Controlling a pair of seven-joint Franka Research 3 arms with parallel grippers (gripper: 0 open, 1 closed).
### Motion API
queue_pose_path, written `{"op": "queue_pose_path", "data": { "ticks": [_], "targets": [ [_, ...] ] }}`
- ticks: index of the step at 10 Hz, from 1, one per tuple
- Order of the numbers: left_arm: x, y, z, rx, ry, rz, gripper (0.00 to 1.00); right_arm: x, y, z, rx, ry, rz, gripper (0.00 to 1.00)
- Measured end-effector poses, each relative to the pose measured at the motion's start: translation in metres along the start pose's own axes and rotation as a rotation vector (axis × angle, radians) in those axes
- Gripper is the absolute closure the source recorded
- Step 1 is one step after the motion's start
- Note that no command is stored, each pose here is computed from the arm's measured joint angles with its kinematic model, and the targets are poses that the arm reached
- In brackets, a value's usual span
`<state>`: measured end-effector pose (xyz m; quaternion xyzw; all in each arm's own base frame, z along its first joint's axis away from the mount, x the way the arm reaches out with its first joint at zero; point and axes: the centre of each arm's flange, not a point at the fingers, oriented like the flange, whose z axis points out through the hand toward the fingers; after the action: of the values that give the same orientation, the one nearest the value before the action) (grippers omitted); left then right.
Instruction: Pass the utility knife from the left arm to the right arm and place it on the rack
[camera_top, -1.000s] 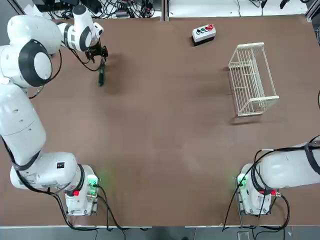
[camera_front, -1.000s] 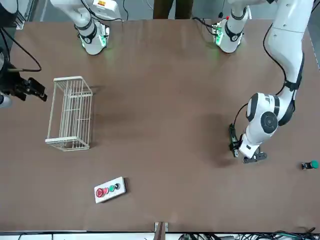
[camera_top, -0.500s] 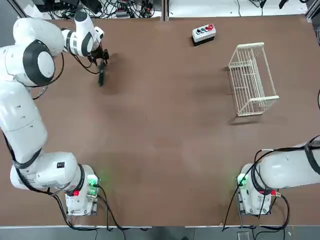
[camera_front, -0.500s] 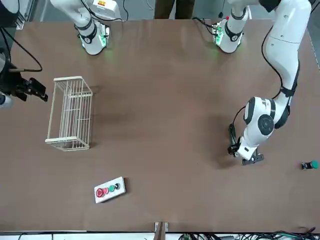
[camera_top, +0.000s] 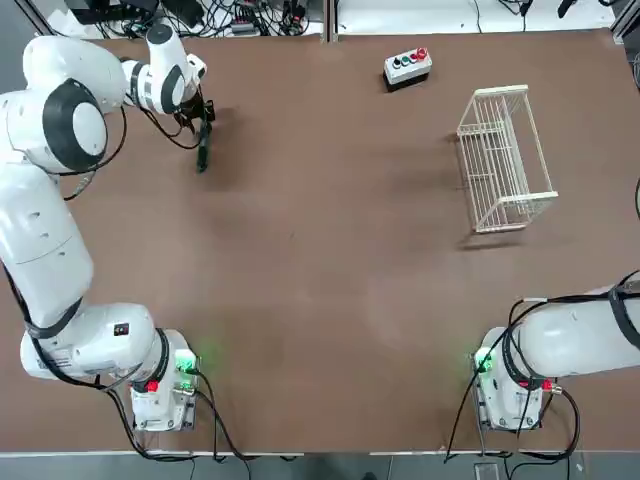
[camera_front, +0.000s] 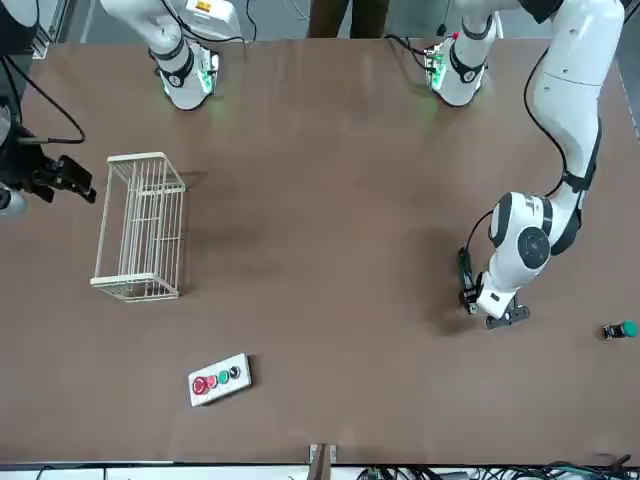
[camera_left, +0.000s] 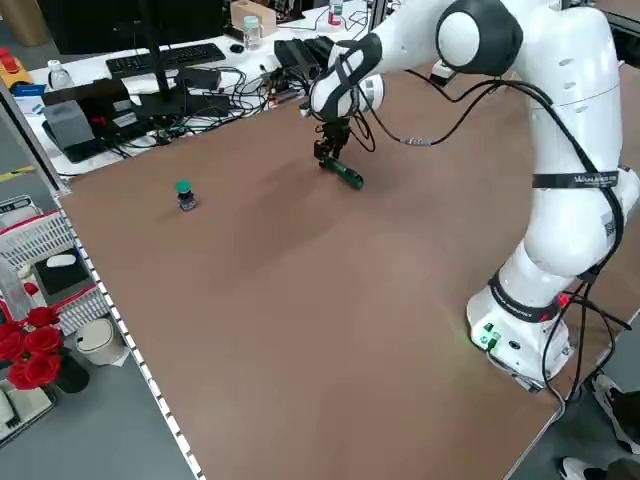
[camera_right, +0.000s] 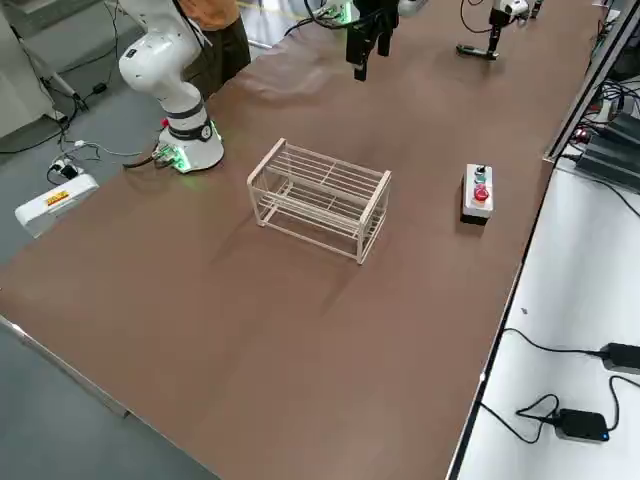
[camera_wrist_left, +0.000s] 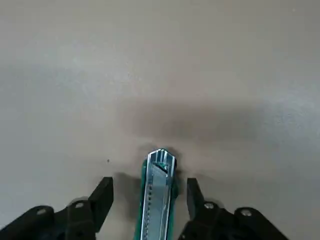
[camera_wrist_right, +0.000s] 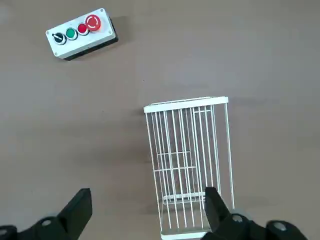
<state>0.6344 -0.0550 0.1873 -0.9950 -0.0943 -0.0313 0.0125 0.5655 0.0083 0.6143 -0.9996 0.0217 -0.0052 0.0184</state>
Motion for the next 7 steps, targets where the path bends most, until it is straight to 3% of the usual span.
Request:
{"op": "queue_pose_path", "data": {
  "ticks": [6,7],
  "targets": [
    [-0.011,0.001,0.007,0.005,-0.023,0.007,0.36,-0.004,-0.041,0.008,-0.001,-0.019,-0.053,0.0],
    [-0.011,0.001,0.007,0.005,-0.023,0.008,0.44,-0.005,-0.048,0.014,-0.002,-0.027,-0.065,0.0]
  ]
}}
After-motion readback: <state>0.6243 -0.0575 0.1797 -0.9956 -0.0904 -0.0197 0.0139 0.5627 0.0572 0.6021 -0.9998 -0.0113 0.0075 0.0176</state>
